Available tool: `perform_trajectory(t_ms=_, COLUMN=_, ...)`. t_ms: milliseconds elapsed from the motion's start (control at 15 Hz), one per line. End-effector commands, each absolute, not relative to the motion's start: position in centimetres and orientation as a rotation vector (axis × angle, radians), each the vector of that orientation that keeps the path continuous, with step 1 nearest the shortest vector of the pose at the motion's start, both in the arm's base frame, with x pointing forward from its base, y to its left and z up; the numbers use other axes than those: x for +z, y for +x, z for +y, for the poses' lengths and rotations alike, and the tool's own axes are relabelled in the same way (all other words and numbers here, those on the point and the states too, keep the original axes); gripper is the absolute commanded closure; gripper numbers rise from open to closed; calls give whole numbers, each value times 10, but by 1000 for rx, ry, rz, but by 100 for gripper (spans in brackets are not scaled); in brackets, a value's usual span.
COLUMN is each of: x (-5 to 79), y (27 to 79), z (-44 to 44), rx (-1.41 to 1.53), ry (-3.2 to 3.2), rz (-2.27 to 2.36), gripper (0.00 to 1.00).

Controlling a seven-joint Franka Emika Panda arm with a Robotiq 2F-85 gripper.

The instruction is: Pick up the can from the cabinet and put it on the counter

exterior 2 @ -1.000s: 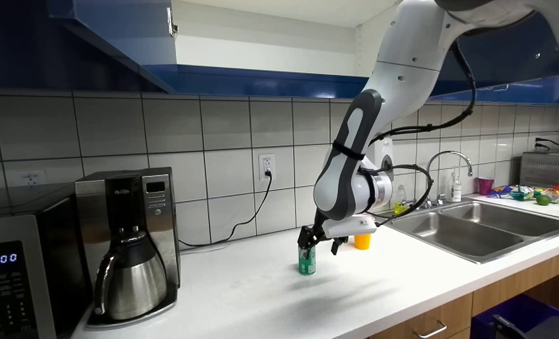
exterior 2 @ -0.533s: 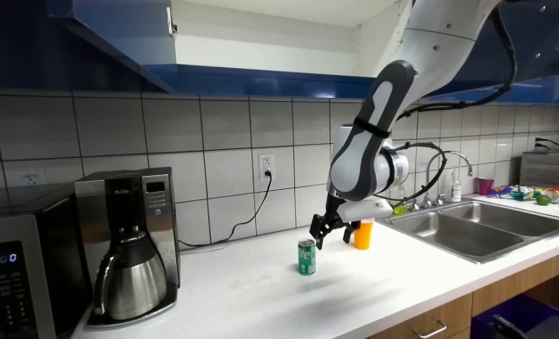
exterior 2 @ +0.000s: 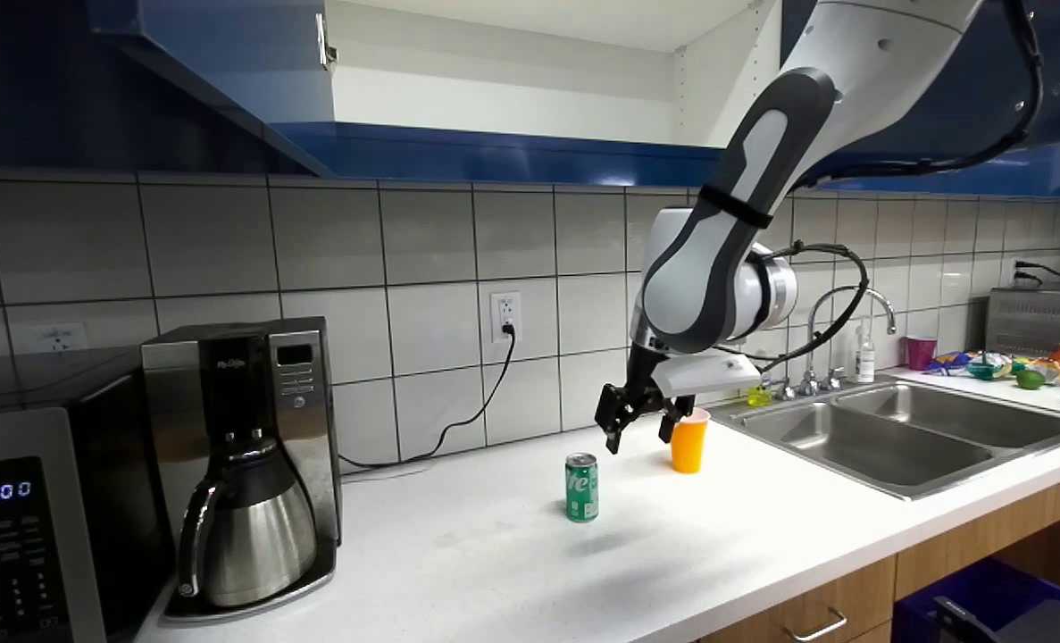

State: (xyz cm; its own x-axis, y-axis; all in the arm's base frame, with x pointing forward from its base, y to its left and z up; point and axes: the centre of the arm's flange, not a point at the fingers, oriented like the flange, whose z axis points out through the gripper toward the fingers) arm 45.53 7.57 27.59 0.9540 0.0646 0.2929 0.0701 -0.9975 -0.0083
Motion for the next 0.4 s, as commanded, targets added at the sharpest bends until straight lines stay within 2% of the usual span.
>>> perform_trajectory(t_ms=0, x=278, y=455, z=75, rx=-465, ry=-3086, rz=-106, gripper=0)
perform_trajectory(t_ms=333, x=277, y=453, z=74, rx=-463, ry=-3087, rz=-103, gripper=0)
